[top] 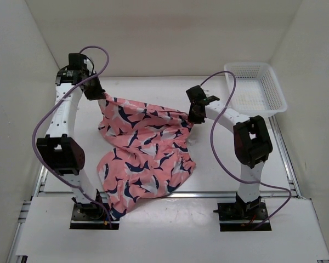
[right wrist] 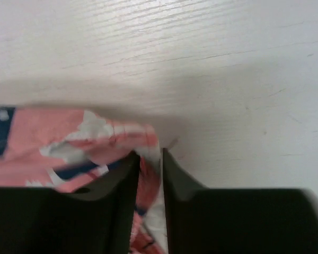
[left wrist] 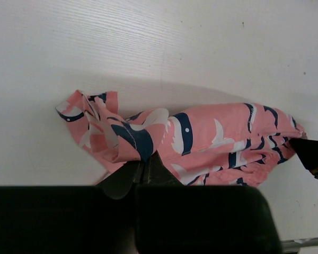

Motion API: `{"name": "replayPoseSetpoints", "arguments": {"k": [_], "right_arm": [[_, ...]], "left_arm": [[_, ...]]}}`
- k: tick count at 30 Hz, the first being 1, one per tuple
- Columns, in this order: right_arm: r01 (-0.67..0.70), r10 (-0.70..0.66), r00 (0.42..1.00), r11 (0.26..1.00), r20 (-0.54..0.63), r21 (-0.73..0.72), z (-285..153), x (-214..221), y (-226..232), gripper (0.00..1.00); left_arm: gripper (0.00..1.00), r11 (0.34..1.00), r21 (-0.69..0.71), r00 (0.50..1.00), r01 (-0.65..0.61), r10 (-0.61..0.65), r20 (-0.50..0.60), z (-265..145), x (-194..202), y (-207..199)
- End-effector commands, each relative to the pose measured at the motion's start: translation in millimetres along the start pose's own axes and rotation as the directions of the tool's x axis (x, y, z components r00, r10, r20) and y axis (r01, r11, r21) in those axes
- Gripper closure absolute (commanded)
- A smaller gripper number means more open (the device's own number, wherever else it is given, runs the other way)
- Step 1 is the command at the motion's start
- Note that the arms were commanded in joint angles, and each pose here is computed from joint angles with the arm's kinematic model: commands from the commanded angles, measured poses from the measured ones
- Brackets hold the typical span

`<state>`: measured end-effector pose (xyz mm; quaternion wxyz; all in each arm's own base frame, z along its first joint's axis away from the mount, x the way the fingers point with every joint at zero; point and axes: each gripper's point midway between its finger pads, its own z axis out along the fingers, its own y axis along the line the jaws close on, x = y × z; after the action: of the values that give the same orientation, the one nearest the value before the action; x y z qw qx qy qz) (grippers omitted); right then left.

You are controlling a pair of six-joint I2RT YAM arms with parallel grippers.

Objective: Fold and stack the shorts
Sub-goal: Fold the shorts

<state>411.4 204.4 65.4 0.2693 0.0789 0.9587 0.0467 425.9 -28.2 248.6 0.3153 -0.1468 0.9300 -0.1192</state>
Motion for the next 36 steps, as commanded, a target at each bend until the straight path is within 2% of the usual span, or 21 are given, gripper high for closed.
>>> {"name": "replayPoseSetpoints", "arguments": {"k": [1, 3, 4, 7, 10, 11, 13, 15, 18, 24, 26, 31, 36], "right_arm": [[0.037, -0.039, 0.998, 0.999, 0.045, 0.036, -15.9, -15.8, -3.7, 0.67], [0.022, -0.024, 0.997, 1.000, 0.074, 0.023, -31.6, -26.3, -5.8, 0.52], [0.004, -0.004, 0.997, 1.000, 0.073, -0.002, -36.5, -27.1, -1.4, 0.49], [-0.059, 0.063, 0.997, 0.996, 0.054, -0.072, -50.4, -31.1, 4.2, 0.52], [-0.078, 0.072, 0.997, 0.980, -0.040, -0.183, -50.9, -18.0, 27.4, 0.63], [-0.087, 0.079, 0.996, 0.978, -0.049, -0.191, -49.2, -17.9, 30.4, 0.70], [-0.031, 0.027, 0.999, 0.986, -0.026, -0.163, -39.7, -19.5, 31.9, 0.70], [0.076, -0.075, 0.997, 0.993, 0.018, -0.086, -25.5, -26.6, 24.0, 0.62], [0.194, -0.195, 0.981, 0.981, -0.003, -0.028, -6.9, -28.0, 11.3, 0.52], [0.305, -0.323, 0.944, 0.933, -0.069, -0.191, 14.5, -19.0, 11.7, 0.52], [0.319, -0.336, 0.939, 0.930, -0.069, -0.183, 18.8, -19.6, 10.4, 0.52], [0.336, -0.351, 0.935, 0.919, -0.041, -0.207, 36.5, -22.8, 18.8, 0.52], [0.350, -0.366, 0.931, 0.887, 0.005, -0.300, 36.8, -30.7, 40.6, 0.55]], "left_arm": [[0.90, 0.996, 0.047, 0.996, -0.071, 0.068, 0.059, 2.2, -19.1, -23.8], [0.90, 0.995, 0.053, 0.996, -0.080, 0.077, 0.052, 5.1, -19.6, -29.6], [0.90, 0.995, 0.053, 0.996, -0.080, 0.077, 0.052, 5.1, -19.5, -29.6], [0.90, 0.993, 0.072, 0.995, -0.094, 0.091, 0.045, 8.0, -14.7, -38.1], [0.90, 0.994, 0.067, 0.996, -0.081, 0.080, 0.025, 14.4, -8.5, -35.2], [0.90, 0.994, 0.072, 0.996, -0.084, 0.081, 0.042, 10.8, -11.7, -36.9], [0.90, 0.994, 0.069, 0.996, -0.083, 0.081, 0.034, 12.8, -9.1, -35.6], [0.90, 0.994, 0.069, 0.996, -0.083, 0.081, 0.034, 12.8, -9.1, -35.6], [0.90, 0.994, 0.072, 0.996, -0.084, 0.081, 0.043, 8.9, -10.3, -36.5], [0.90, 0.993, 0.064, 0.994, -0.095, 0.091, 0.055, 7.1, -15.9, -36.7], [0.90, 0.994, 0.055, 0.994, -0.094, 0.091, 0.057, 5.1, -16.7, -35.5], [0.90, 0.994, 0.055, 0.994, -0.094, 0.091, 0.057, 7.0, -18.1, -35.9], [0.90, 0.994, 0.055, 0.994, -0.094, 0.091, 0.057, 8.9, -19.6, -36.3]]}}
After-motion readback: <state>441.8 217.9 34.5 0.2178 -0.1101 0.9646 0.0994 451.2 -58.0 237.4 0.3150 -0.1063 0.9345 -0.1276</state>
